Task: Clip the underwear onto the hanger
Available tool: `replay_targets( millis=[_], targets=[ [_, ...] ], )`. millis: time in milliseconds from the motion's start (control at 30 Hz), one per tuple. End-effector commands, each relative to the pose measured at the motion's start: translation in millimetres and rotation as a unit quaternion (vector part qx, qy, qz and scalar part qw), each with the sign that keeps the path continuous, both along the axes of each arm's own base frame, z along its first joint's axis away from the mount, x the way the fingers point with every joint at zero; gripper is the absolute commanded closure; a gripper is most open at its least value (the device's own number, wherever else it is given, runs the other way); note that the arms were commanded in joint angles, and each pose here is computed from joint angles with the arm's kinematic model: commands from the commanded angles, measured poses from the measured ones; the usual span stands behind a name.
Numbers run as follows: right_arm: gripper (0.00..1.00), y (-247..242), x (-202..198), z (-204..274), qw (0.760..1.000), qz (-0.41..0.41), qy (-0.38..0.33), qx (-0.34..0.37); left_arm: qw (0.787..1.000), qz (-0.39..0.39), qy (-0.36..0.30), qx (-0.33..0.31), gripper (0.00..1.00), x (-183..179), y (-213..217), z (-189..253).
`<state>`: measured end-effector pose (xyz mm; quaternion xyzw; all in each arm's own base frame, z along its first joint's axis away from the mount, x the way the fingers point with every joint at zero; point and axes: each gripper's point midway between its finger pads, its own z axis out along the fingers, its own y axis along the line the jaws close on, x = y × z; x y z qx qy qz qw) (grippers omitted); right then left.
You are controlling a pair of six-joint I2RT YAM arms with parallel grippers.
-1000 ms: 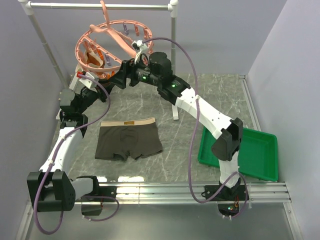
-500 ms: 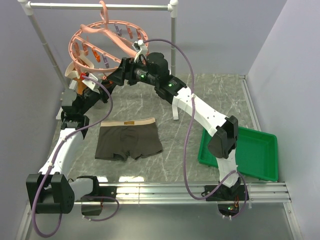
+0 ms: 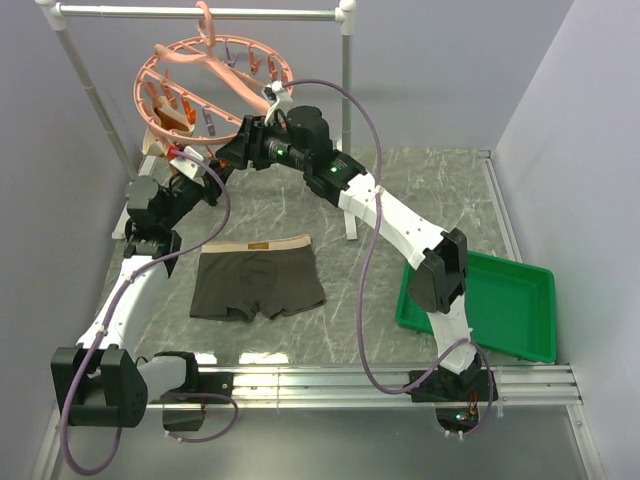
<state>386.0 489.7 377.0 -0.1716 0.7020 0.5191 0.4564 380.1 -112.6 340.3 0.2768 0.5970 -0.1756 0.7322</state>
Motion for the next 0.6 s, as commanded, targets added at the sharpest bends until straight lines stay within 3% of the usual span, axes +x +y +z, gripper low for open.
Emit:
replay_targets(
  millis=[0, 67, 167, 233, 300, 367, 433, 567],
  targets=[
    [0.39, -2, 4, 49, 0.997, -0.010, -0.064, 0.044, 0.999, -0.043, 0.002, 0.022, 1.00, -10, -19, 1],
    [0.44, 1, 5, 51, 0.997, -0.007, -0.067, 0.046, 0.999, -0.045, 0.004, 0.024, 0.99, -10, -19, 0],
    [0.68, 2, 4, 52, 0.996, -0.002, -0.071, 0.050, 0.998, -0.047, 0.003, 0.031, 0.99, -10, -21, -1],
    [0.78, 1, 4, 53, 0.996, -0.001, -0.075, 0.048, 0.998, -0.048, 0.002, 0.032, 0.99, -11, -21, -1],
    [0.93, 2, 3, 52, 0.996, 0.001, -0.076, 0.046, 0.998, -0.048, 0.004, 0.030, 0.93, -12, -21, -2],
    [1.00, 0, 3, 54, 0.996, 0.000, -0.078, 0.047, 0.999, -0.045, 0.009, 0.023, 0.73, -14, -20, 0],
    [1.00, -1, 2, 55, 0.996, 0.002, -0.079, 0.047, 0.999, -0.035, 0.012, 0.016, 0.51, -17, -17, 3],
    [1.00, -4, 3, 55, 0.996, 0.003, -0.080, 0.048, 0.999, -0.023, 0.031, -0.009, 0.39, -31, -8, 6]
  ],
)
